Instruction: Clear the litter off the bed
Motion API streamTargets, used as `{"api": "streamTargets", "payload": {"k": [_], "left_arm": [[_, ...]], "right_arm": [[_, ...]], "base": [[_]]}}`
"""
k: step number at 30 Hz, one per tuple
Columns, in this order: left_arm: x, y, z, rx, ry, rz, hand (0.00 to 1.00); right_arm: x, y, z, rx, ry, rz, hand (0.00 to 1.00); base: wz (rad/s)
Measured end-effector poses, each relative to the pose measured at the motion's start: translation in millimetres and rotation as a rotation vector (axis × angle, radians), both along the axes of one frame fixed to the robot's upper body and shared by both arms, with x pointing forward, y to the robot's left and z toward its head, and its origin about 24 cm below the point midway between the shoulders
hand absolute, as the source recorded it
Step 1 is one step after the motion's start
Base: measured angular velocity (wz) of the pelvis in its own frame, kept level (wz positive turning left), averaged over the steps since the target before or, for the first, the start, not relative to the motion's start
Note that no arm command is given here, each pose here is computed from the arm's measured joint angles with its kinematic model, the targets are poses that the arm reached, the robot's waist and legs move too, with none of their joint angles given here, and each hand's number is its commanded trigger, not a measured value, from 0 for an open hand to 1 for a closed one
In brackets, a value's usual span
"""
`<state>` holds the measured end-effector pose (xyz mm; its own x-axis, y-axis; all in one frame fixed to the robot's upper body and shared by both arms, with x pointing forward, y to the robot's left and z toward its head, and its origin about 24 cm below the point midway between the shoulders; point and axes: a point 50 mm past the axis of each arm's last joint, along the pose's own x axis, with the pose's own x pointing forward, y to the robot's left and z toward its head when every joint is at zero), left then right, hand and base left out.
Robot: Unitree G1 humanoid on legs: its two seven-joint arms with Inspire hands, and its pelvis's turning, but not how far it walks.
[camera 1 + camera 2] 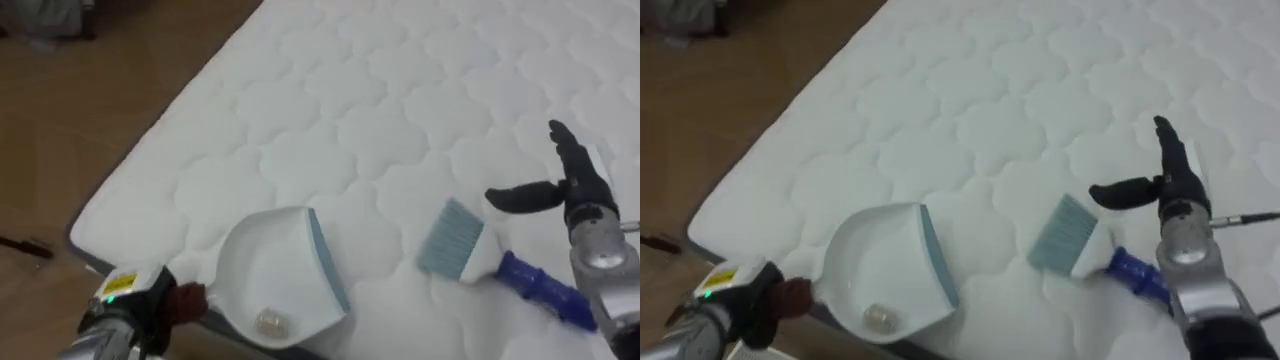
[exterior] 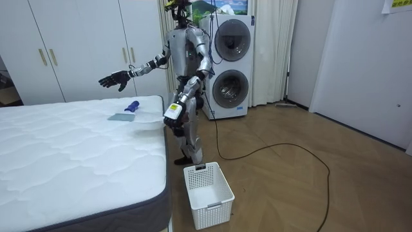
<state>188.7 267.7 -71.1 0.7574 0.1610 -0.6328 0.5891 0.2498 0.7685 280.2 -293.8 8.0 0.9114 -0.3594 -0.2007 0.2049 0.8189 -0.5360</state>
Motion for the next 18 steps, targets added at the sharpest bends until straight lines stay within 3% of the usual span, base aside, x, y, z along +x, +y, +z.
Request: {"api": "streamTargets", "payload": {"k": [5, 14, 18], "left_arm": [[-3, -1.9, 11, -0.025, -0.056, -0.003, 1.0], [3, 0.0, 23, -0.046, -0.096, 0.0, 1.0], [9, -6.5, 29, -0.069, -0.121, -0.019, 1.0]], "right_arm": [[-4, 1, 15, 0.057, -0.121, -0.048, 0.0], [-27, 11, -4, 0.147, -0.096, -0.068, 0.0], [-26, 12, 3, 0.161, -0.132, -0.064, 0.0]], "base": [[0.45], [0.55], [0.91]]}}
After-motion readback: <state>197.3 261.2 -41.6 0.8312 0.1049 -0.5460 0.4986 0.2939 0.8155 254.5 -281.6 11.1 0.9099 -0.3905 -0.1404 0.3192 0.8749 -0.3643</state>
